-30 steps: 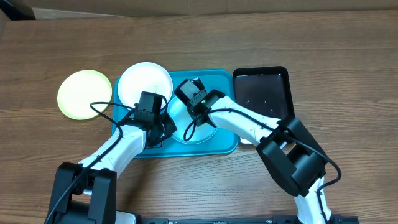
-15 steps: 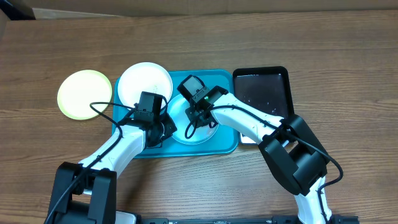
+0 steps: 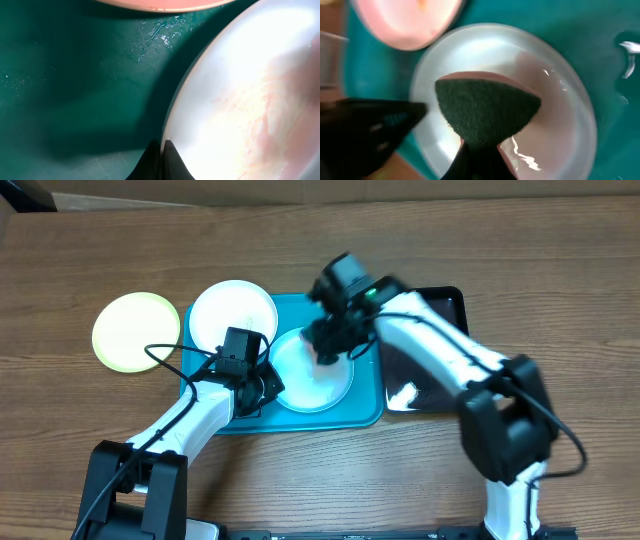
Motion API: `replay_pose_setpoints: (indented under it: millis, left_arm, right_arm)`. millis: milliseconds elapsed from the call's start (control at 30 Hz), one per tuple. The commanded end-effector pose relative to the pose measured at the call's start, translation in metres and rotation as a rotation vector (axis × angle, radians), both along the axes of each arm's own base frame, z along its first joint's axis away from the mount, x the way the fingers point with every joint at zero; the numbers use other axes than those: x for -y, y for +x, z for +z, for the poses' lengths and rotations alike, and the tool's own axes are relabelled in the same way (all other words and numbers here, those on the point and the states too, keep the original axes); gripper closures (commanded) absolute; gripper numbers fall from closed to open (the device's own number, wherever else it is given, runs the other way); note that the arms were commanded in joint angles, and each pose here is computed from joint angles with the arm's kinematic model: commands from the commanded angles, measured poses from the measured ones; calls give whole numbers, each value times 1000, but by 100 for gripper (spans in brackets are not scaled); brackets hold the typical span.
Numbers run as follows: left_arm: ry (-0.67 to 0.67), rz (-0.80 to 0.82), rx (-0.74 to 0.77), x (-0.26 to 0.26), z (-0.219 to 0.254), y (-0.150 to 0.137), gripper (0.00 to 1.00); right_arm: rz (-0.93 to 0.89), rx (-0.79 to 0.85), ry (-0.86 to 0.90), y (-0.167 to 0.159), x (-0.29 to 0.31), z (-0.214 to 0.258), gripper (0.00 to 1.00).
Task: Clean dirty plates on tray and stack at the side
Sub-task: 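Scrub the light-blue plate with the sponge while left gripper holds rim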
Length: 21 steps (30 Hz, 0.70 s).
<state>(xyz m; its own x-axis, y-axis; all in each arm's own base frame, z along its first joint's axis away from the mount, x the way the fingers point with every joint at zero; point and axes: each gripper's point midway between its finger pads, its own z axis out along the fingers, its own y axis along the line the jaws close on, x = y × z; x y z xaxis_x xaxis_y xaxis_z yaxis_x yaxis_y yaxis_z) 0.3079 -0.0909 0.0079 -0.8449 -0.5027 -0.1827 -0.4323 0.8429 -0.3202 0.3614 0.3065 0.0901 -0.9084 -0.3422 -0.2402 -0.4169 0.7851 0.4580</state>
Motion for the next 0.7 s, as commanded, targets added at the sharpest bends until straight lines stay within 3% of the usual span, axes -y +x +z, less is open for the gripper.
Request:
replay_pose_setpoints:
  millis: [0,200,433,667]
  left_arm:
    - [7,-22,-28,0,-8,-6,96]
    - [7,-22,-27,0,-8,-5,96]
    - [7,-22,-27,0,-8,-5,96]
    - [7,-22,-27,0,-8,-5,96]
  right_arm:
    - [1,67,184,10,16,80,96]
    - [-79,39,166,20,49,82,96]
    - [-59,9,164,10,43,77,96]
    - [25,-99,323,-15,13,44,96]
